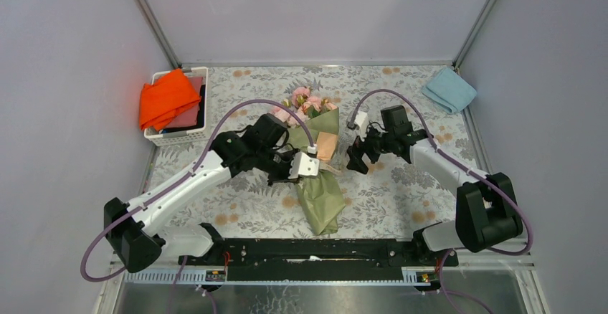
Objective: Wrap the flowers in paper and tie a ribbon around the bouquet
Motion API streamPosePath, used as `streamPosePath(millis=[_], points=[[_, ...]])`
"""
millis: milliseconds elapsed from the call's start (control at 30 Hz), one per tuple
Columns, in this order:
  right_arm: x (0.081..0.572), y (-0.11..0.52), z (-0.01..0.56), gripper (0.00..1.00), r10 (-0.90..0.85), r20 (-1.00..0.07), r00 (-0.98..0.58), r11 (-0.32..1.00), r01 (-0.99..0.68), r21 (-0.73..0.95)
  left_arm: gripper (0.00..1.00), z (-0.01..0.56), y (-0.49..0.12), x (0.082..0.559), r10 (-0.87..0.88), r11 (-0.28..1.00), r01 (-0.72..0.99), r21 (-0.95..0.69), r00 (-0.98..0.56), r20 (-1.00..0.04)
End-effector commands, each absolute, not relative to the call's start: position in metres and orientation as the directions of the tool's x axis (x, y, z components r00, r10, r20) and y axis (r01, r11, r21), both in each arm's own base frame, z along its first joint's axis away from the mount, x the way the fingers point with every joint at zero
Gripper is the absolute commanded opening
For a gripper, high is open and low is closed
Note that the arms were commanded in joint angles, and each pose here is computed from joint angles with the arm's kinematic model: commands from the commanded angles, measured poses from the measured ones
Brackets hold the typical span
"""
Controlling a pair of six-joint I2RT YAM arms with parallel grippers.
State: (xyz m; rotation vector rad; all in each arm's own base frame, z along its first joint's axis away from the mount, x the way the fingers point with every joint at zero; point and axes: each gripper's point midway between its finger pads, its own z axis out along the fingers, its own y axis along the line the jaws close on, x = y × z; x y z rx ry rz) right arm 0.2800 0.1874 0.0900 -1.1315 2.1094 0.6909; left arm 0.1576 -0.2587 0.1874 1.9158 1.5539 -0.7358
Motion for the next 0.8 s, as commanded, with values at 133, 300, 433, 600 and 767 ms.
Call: streamPosePath(millis=[133, 300, 433, 600, 767], points=[[0.274, 0.213, 0.059, 1.00, -0.653, -0.754, 0.079, 0.040, -0.990, -0.138, 0.00, 0.185, -0.259, 0.161, 0.625, -0.169, 0.980, 0.103, 0.187, -0.758], [0.276, 0.224, 0.035, 1.00, -0.706, -0.699, 0.114, -0.001, -0.987, -0.161, 0.00, 0.183, -0.258, 0.161, 0.619, -0.155, 0.983, 0.098, 0.174, -0.766], [0.276, 0.226, 0.024, 0.97, -0.739, -0.657, 0.151, -0.077, -0.987, -0.140, 0.00, 0.185, -0.258, 0.160, 0.614, -0.152, 0.984, 0.090, 0.166, -0.772], [0.280, 0.224, 0.012, 0.84, -0.772, -0.614, 0.165, -0.098, -0.985, -0.141, 0.00, 0.196, -0.258, 0.154, 0.589, -0.168, 0.981, 0.094, 0.176, -0.789], [0.284, 0.226, 0.017, 0.91, -0.763, -0.624, 0.166, -0.078, -0.983, -0.167, 0.00, 0.192, -0.254, 0.150, 0.601, -0.181, 0.980, 0.077, 0.173, -0.780]])
